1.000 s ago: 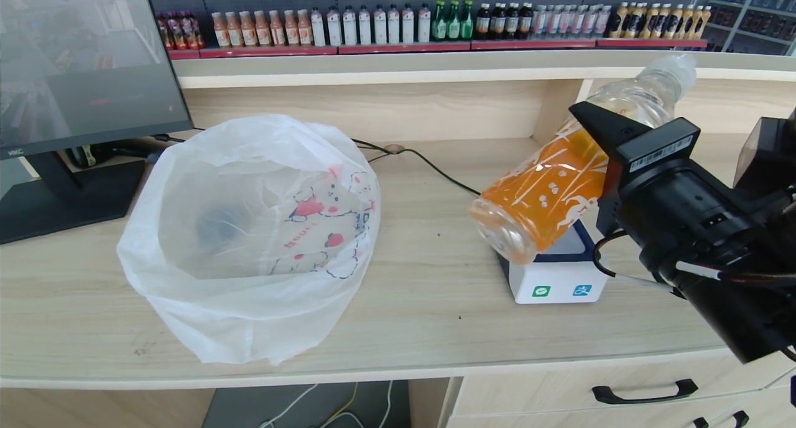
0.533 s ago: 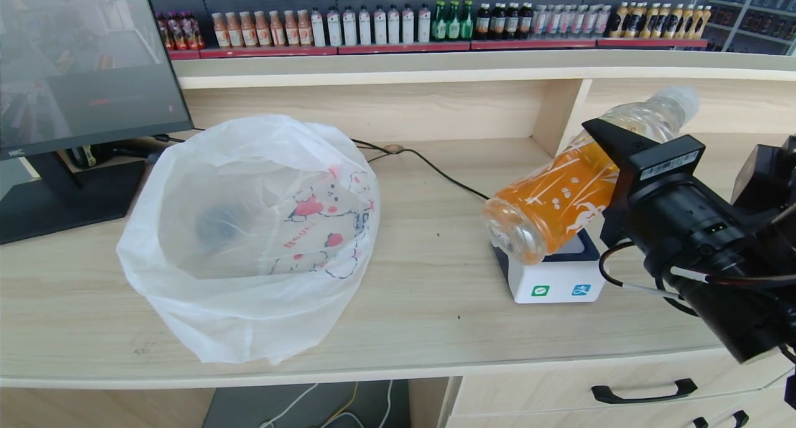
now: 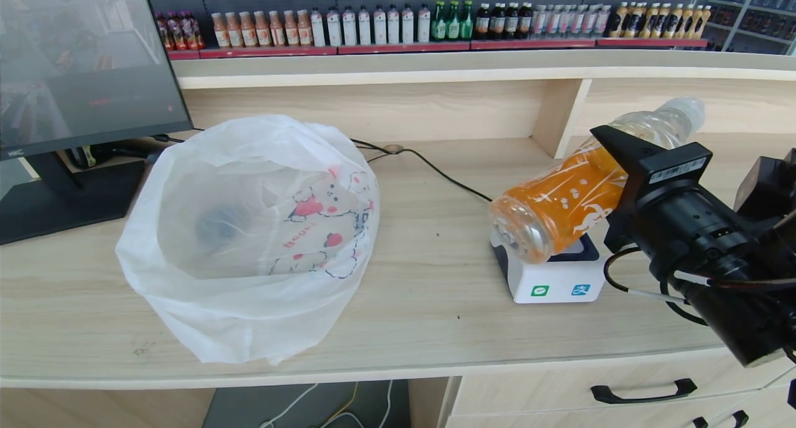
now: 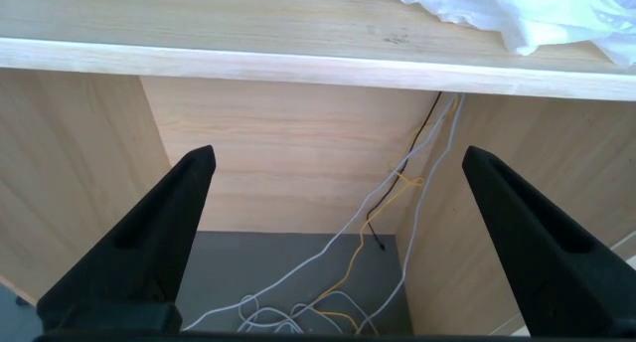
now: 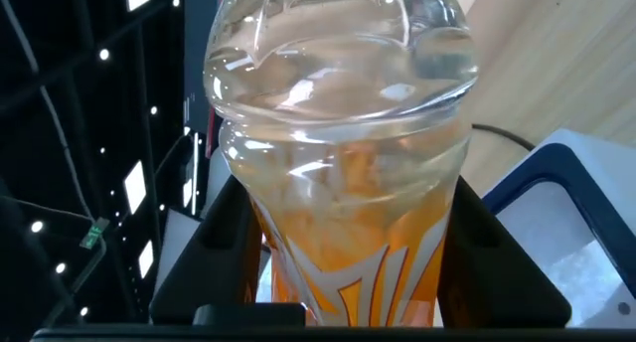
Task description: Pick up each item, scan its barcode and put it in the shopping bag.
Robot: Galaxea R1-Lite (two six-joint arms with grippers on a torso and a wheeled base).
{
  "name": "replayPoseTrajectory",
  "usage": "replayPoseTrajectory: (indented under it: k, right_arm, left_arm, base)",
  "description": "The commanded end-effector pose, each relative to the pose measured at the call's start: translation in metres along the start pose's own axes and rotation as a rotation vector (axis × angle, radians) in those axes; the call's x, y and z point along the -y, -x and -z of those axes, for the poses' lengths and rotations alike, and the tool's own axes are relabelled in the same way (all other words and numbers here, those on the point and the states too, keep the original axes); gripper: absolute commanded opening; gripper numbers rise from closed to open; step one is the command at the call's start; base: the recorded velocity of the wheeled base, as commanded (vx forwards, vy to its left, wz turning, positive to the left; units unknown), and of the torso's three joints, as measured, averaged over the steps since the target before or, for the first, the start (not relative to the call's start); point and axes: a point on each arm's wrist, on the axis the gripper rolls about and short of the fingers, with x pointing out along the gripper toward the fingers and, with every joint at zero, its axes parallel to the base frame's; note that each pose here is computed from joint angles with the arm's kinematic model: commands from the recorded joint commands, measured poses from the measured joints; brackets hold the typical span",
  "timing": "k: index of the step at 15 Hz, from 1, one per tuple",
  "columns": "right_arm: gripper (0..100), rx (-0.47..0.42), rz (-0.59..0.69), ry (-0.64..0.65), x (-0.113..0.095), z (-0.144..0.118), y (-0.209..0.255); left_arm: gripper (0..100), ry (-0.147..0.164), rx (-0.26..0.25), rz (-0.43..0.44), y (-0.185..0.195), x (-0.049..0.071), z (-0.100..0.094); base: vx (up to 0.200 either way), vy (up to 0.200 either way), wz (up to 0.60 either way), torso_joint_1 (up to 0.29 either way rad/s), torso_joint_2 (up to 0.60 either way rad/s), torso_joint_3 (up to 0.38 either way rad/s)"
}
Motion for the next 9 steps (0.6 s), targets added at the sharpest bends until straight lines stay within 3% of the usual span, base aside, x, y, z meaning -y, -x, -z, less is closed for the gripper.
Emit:
replayPoseTrajectory:
  k: [1, 9]
  right_arm:
    - [0, 0.007, 0.003, -0.012, 0.001, -0.0015, -0.0003]
    - [0, 0.005, 0.031, -0.025, 0.0092, -0.002, 0.0014]
  left_arm:
    - [100, 0.001, 0.0, 0.0, 0.0, 0.0, 0.0]
    - [100, -0.001, 0.0, 0.001, 0.0, 0.0, 0.0]
  base:
    - [0.0, 0.0, 0.0, 0.0, 0.0, 0.0]
    - [0.0, 0.0, 0.0, 0.0, 0.0, 0.0]
